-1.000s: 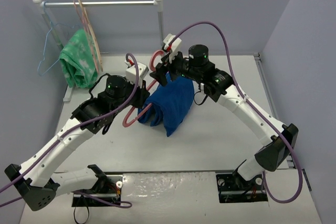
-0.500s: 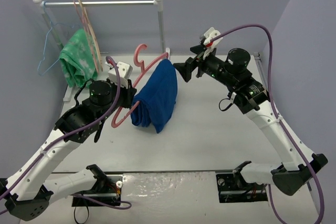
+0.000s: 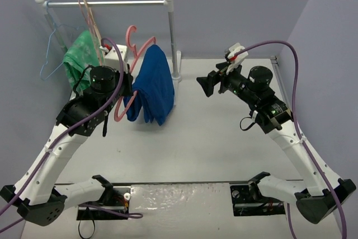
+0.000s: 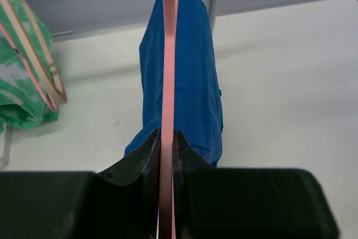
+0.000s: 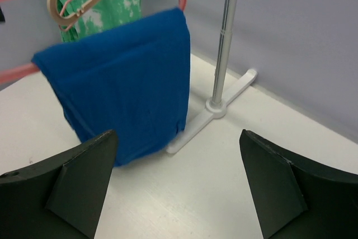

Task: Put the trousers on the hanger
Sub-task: Place the hanger at the clothesline.

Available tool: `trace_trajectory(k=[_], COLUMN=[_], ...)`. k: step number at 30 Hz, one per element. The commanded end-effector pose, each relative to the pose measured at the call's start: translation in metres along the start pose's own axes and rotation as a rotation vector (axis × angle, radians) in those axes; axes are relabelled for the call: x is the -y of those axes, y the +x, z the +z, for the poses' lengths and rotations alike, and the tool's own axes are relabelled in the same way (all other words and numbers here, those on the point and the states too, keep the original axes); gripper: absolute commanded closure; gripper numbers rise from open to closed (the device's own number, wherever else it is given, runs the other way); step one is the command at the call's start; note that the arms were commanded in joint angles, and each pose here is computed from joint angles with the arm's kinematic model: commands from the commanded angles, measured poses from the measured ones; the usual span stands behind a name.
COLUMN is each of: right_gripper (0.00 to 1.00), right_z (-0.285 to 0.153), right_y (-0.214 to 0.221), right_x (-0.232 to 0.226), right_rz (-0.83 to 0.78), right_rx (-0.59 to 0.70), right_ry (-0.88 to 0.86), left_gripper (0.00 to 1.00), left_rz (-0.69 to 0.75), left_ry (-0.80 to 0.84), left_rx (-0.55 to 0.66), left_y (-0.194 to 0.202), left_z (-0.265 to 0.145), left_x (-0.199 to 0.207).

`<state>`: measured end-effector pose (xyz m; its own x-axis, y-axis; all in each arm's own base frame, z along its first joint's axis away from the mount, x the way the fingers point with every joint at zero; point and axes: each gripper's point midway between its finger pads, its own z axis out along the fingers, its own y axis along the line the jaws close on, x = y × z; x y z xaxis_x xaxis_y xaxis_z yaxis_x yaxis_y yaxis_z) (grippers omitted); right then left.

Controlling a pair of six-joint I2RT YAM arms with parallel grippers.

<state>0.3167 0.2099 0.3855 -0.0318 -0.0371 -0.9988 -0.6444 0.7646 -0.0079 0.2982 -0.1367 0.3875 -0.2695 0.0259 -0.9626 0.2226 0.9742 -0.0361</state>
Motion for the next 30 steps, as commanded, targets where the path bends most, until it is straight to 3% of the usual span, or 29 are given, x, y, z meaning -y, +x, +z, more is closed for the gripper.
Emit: trace_trajectory(k=[1, 3, 11, 22, 30], right_gripper=[0.11, 0.0, 0.0, 0.0, 0.0], right_z=[-0.012, -0.017, -0.047, -0.082, -0.087], right_y=[-0.015, -0.006, 0.032, 0.069, 0.073], right_x=[0.006, 0.011, 0.026, 0.022, 0.019], right_rz=[0.025, 0.063, 0.108, 0.14, 0.139], right_rx=[0.085, 0.073, 0.013, -0.043, -0.048], right_ry=[0.053, 0.094, 0.226, 0.261, 0.253], left_gripper=[1.0, 1.0, 1.0, 1.0, 1.0], left_rz=[-0.145, -0.158, -0.13, -0.129, -0.133], left_ry=[0.0, -0.022, -0.003, -0.013, -0.009], left_rx=[0.373, 0.37, 0.404, 0.447, 0.38], left_y=[-0.122, -0.131, -0.166, -0.207, -0.191], left_z=[-0.019, -0.003, 0.034, 0.071, 0.107], left_x=[-0.02, -0.035, -0.048, -0.06, -0.062])
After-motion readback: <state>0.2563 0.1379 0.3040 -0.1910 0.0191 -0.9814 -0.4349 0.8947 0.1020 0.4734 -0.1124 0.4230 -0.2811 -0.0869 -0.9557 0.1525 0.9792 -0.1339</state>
